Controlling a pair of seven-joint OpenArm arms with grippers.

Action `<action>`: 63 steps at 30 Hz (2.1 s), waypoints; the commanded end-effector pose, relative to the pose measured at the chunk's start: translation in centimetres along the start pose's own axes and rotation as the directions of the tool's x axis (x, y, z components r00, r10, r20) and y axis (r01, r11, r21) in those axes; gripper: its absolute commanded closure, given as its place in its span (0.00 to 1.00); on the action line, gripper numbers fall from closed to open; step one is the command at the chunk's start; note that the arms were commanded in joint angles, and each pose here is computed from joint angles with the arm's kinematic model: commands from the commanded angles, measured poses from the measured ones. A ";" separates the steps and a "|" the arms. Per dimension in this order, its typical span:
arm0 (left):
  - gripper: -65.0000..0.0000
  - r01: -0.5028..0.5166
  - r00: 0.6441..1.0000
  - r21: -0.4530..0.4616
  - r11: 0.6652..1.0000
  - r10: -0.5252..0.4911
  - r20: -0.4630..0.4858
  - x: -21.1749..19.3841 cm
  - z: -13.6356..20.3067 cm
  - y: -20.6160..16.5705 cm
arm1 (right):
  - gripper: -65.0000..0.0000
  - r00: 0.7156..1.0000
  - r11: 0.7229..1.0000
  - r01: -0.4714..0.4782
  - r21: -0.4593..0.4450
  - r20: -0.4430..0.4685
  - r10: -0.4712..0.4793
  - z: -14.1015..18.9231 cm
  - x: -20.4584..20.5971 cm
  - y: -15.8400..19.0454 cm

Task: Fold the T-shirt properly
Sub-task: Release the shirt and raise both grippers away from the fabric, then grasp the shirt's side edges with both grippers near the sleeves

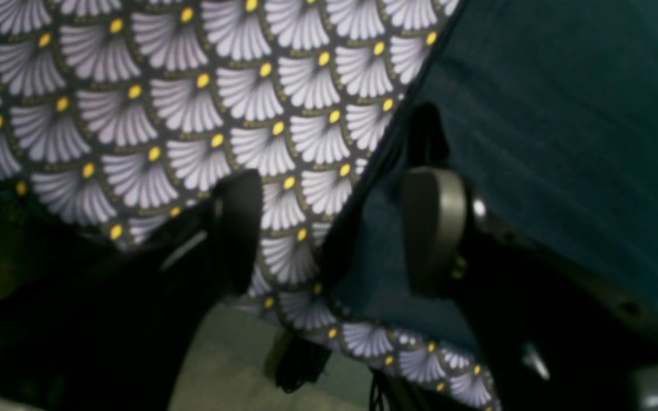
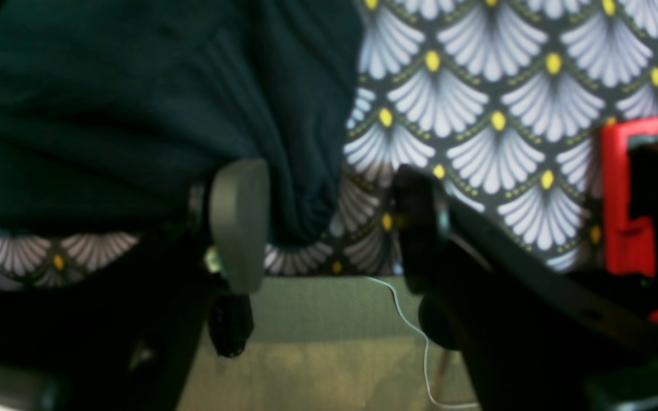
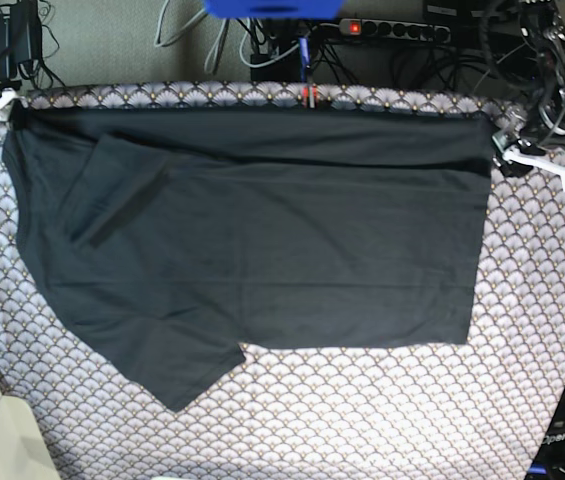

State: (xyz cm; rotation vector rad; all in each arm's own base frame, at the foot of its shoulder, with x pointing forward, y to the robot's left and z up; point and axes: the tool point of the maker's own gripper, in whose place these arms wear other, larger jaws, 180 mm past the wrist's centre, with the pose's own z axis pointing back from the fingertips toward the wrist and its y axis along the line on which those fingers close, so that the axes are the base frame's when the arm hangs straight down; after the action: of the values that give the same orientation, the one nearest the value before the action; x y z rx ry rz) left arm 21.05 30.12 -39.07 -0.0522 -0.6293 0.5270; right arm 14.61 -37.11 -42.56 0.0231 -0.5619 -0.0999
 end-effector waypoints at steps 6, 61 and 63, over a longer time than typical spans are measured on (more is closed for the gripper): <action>0.42 0.015 0.998 0.010 1.000 -0.016 0.065 1.3 0.6 0.4 | 0.44 0.995 0.997 0.072 -0.028 0.069 -0.070 0.8 0.6 -0.8; 0.42 0.031 0.974 -0.092 0.995 -0.009 0.225 5.1 3.5 -4.7 | 0.44 0.904 0.961 0.003 0.275 0.410 -0.120 -10.0 29.7 6.2; 0.42 0.025 0.978 -0.088 0.996 -0.006 0.208 4.3 3.4 -4.5 | 0.44 0.898 0.961 0.003 0.278 0.422 -0.125 -10.6 29.5 6.6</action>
State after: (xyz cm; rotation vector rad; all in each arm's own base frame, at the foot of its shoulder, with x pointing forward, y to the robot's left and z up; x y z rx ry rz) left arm 23.80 27.75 -33.90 -0.0848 -0.8247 0.5073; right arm 43.89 -32.72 -38.49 0.2964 -0.9394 -0.0913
